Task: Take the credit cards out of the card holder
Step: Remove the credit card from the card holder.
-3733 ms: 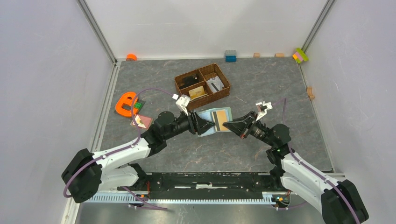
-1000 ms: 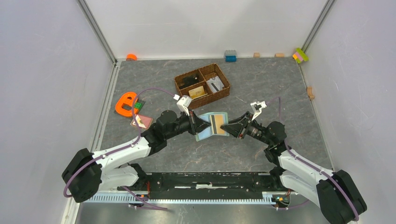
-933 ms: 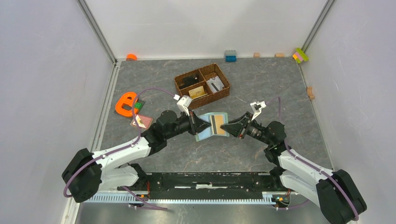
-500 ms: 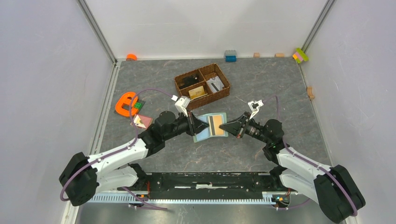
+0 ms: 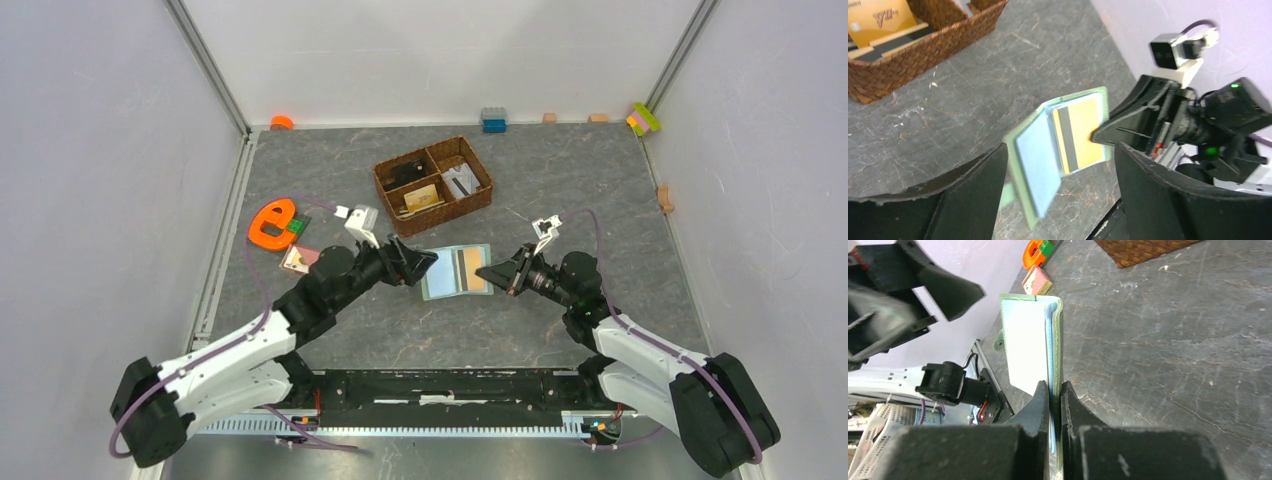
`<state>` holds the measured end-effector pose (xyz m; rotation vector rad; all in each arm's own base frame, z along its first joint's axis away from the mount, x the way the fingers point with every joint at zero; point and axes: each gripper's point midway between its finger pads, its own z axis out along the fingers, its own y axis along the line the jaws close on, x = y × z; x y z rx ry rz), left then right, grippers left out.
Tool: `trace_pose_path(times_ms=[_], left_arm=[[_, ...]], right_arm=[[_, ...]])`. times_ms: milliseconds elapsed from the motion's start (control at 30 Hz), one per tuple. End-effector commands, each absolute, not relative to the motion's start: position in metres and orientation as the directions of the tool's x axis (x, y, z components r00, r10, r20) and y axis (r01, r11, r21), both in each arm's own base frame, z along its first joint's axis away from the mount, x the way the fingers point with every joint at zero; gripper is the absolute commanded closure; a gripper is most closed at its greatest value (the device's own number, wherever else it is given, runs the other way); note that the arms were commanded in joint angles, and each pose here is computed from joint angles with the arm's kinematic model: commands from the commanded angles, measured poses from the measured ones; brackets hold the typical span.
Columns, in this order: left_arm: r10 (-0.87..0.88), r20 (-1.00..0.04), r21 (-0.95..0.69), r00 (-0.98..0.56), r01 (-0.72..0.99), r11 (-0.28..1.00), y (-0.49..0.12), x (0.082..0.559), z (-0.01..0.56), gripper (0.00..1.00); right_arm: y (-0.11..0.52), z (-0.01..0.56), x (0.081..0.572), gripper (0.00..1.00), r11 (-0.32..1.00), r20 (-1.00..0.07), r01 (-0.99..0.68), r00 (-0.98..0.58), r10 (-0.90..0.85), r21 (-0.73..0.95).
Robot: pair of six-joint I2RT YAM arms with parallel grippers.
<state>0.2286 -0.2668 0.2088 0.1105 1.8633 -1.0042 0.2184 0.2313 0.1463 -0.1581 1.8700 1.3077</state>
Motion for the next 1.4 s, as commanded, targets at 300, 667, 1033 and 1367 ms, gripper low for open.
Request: trace_pose_path(times_ms=[300,667,1033,1367], left_arm=[[-0.39,-0.741,-0.671,-0.546,0.617,0.412,-0.303,0.205,0.257,0.28],[-0.278,-0.8,-0.598,-0.532,0.673,0.436,-0.316,0.205,0.225,0.27],[-0.26,-0.805,-0.592,-0.533,0.709,0.383,-0.325,0.199,0.219,0.26],[-0.272,-0.783,-0.621,-0.559,0.684,0.381,-0.331,0.204,0.198,0.25]], right_arm=[[0.223,0.16,0.233,1.0,0.47,-0.689,-0.509,-0.597,0.41,0.721],[0.226,0.165,0.226,1.0,0.424,-0.684,-0.537,-0.6,0.416,0.729],[0.226,0.178,0.22,1.0,0.397,-0.697,-0.573,-0.579,0.424,0.717],[0.225,0.182,0.218,1.0,0.398,-0.716,-0.596,-0.556,0.422,0.697]])
